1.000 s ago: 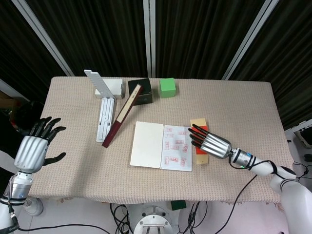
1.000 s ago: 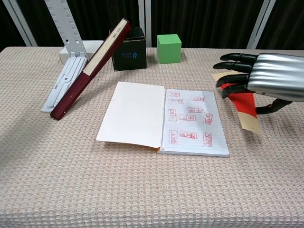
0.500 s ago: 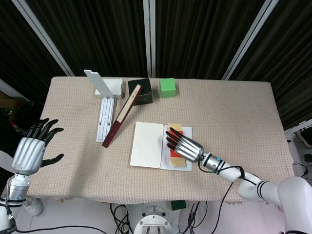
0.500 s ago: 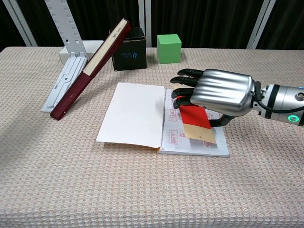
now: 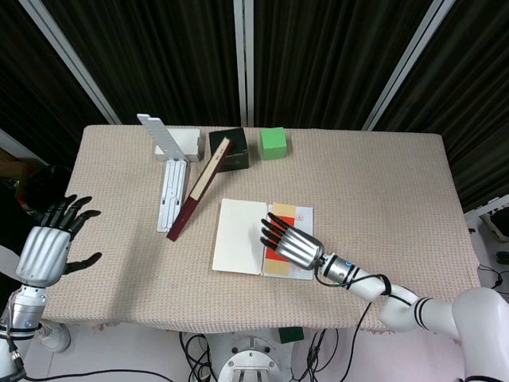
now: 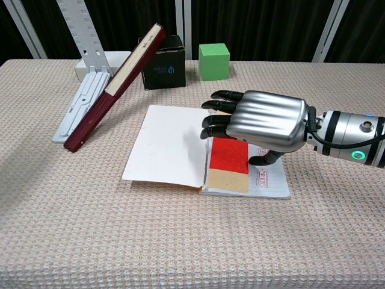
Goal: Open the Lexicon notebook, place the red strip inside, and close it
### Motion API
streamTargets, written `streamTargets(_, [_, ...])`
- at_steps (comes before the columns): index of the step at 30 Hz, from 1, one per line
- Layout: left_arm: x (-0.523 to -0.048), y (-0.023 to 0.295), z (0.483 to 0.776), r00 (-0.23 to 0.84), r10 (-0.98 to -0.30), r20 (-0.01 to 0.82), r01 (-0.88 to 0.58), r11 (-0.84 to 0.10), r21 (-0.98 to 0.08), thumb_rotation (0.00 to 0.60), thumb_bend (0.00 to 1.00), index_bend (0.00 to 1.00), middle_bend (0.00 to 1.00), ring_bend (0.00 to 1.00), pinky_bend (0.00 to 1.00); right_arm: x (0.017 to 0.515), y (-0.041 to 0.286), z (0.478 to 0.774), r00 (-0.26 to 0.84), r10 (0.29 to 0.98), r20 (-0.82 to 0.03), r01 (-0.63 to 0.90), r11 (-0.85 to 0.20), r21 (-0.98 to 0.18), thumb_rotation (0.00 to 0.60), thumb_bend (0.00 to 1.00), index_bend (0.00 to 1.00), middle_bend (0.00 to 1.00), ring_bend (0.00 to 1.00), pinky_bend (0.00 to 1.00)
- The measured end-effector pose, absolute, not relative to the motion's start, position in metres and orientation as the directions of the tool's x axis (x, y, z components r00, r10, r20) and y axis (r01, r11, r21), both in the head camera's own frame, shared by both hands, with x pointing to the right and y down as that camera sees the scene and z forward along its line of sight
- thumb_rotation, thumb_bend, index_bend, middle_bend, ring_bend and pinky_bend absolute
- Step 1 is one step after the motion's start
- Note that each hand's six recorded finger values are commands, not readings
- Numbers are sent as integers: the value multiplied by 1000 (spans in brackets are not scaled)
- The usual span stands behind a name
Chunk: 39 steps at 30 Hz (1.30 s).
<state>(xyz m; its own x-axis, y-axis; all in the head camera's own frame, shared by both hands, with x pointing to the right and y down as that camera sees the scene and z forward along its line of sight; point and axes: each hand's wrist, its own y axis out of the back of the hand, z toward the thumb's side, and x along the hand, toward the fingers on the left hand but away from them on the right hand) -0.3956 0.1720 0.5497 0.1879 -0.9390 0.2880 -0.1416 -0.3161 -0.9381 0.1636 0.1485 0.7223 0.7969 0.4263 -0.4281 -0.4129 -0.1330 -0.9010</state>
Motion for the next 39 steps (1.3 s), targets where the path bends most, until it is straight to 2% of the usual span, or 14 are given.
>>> streamTargets(3, [-396, 172, 550, 190, -939, 287, -144, -316, -938, 600, 23, 270, 134, 82, 121, 168, 147, 720, 791, 438, -427, -404, -150, -902, 600, 213, 155, 135, 0, 0])
streamTargets(5, [-395, 172, 551, 193, -938, 287, -145, -316, -937, 600, 23, 270, 134, 82, 120, 171, 147, 719, 788, 442, -429, -400, -162, -902, 600, 254, 138, 162, 0, 0])
streamTargets(9, [-396, 173, 552, 192, -938, 290, -144, -319, -937, 600, 23, 270, 134, 82, 120, 179, 146, 720, 776, 456, -435, -390, -195, -900, 600, 503, 56, 266, 14, 0])
streamTargets(12, [-396, 174, 551, 189, -939, 289, -146, -318, -937, 600, 22, 270, 134, 82, 120, 188, 145, 722, 756, 473, -452, -387, -233, -892, 600, 669, 4, 296, 26, 0])
streamTargets(15, [-396, 174, 551, 190, -938, 289, -145, -318, -937, 600, 23, 270, 134, 82, 121, 197, 143, 724, 735, 493, -466, -381, -268, -885, 600, 769, 0, 295, 25, 0])
streamTargets(27, [-389, 172, 551, 203, -935, 291, -138, -322, -937, 600, 23, 270, 134, 82, 121, 217, 129, 731, 665, 574, -478, -324, -355, -877, 600, 778, 0, 273, 25, 0])
streamTargets(39, [-389, 172, 550, 202, -936, 289, -135, -319, -938, 600, 22, 270, 134, 82, 120, 207, 134, 747, 662, 561, -497, -318, -390, -864, 600, 778, 0, 268, 25, 0])
